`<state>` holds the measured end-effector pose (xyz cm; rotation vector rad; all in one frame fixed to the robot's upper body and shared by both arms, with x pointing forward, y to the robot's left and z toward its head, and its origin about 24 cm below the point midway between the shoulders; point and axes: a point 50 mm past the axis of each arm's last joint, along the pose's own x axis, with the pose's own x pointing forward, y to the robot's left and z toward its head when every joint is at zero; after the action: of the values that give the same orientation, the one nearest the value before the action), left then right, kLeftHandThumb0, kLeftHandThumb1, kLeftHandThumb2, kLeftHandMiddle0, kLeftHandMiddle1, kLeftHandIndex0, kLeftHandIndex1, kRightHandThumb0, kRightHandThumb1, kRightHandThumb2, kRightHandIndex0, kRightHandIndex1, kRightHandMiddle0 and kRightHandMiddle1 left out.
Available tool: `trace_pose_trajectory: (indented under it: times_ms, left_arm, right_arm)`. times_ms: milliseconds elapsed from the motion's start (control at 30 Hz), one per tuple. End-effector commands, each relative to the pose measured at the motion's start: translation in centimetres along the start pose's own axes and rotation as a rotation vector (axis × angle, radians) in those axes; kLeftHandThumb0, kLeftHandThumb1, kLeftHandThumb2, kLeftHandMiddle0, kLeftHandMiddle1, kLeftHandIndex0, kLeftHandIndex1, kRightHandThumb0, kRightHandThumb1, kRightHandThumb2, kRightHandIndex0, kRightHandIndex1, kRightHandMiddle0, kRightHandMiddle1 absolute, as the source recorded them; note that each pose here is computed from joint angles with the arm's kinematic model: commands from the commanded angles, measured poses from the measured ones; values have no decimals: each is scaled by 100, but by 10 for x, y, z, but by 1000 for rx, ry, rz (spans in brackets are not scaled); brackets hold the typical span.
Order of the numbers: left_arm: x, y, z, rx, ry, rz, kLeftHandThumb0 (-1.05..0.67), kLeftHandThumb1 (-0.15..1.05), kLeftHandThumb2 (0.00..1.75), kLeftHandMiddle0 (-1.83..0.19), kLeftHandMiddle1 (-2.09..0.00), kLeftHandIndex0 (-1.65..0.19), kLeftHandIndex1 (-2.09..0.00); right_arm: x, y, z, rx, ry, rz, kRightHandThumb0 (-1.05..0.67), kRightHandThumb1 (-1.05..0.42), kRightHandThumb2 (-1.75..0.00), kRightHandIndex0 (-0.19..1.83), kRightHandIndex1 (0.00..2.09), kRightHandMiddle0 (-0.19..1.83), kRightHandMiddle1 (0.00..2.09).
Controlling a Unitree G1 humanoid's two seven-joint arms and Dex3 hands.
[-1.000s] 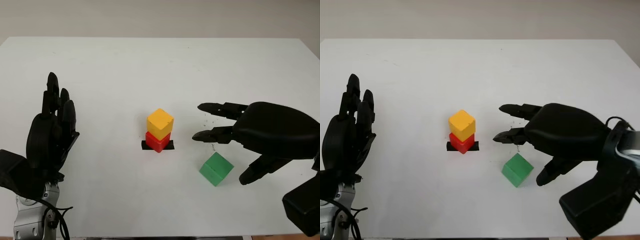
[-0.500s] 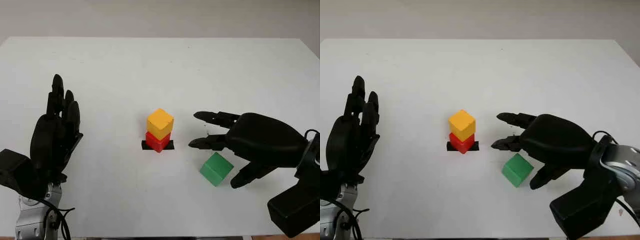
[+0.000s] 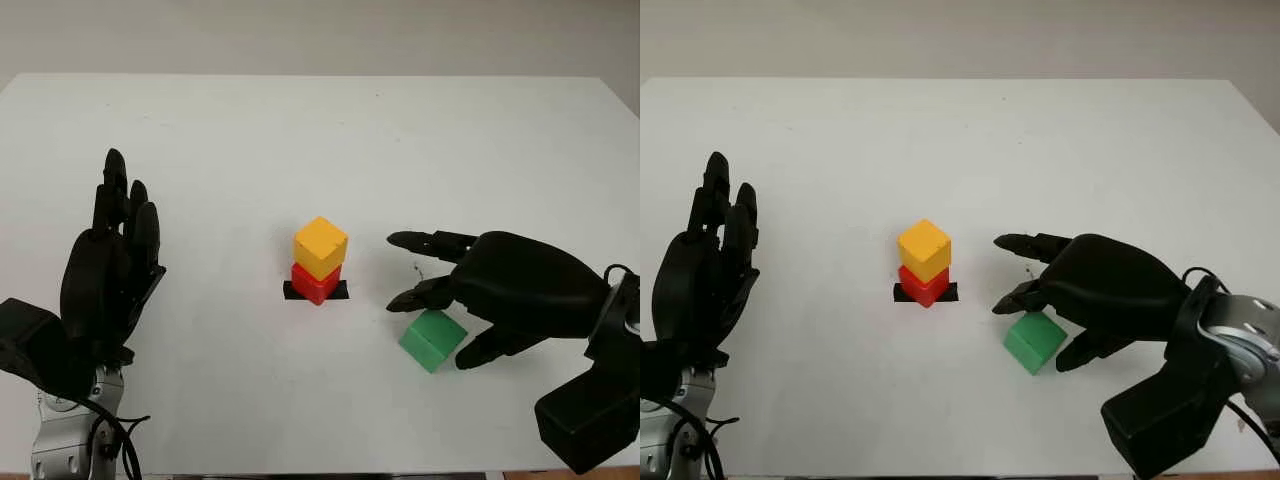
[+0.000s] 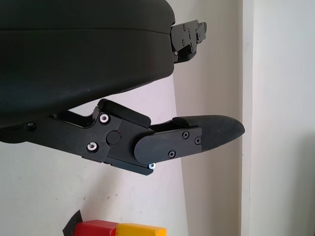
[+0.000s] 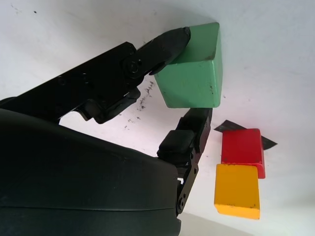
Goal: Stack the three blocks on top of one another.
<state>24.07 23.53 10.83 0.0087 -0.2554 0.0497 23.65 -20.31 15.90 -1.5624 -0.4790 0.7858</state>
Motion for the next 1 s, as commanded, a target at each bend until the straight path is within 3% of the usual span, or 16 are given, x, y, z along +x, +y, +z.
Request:
trace_pose_trajectory:
  times_ms: [0, 100, 400, 633, 833, 967]
  left_arm:
    - [-3, 0, 0, 7, -4, -1, -69, 105, 56, 19, -4, 19, 0]
    - [-3, 0, 0, 5, -2, 0, -69, 105, 55, 19, -4, 19, 0]
    - [-4, -3, -2, 0, 4, 1, -66, 105, 54, 18, -5, 19, -1]
    - [-5, -3, -3, 7, 13, -11, -68, 105, 53, 19, -5, 19, 0]
    - [-5, -2, -4, 9, 17, -9, -69, 105, 53, 19, -3, 19, 0]
    - [-4, -2, -5, 1, 20, -12, -69, 105, 53, 19, -3, 19, 0]
  right_arm:
    - [0, -1, 0, -2, -9, -26, -31, -82, -6, 32, 7, 90, 48]
    - [0, -3, 0, -19, -6, -26, -32, -84, -6, 34, 6, 80, 68]
    - [1, -10, -6, 108, -1, -70, -29, -85, -5, 34, 6, 71, 84]
    - [3, -22, -18, 223, 26, -71, -36, -90, -6, 32, 5, 53, 114]
    - [3, -53, -40, 271, 48, -121, -36, -91, -6, 33, 5, 52, 118]
    - [5, -78, -51, 295, 61, -136, -35, -88, -5, 35, 6, 62, 101]
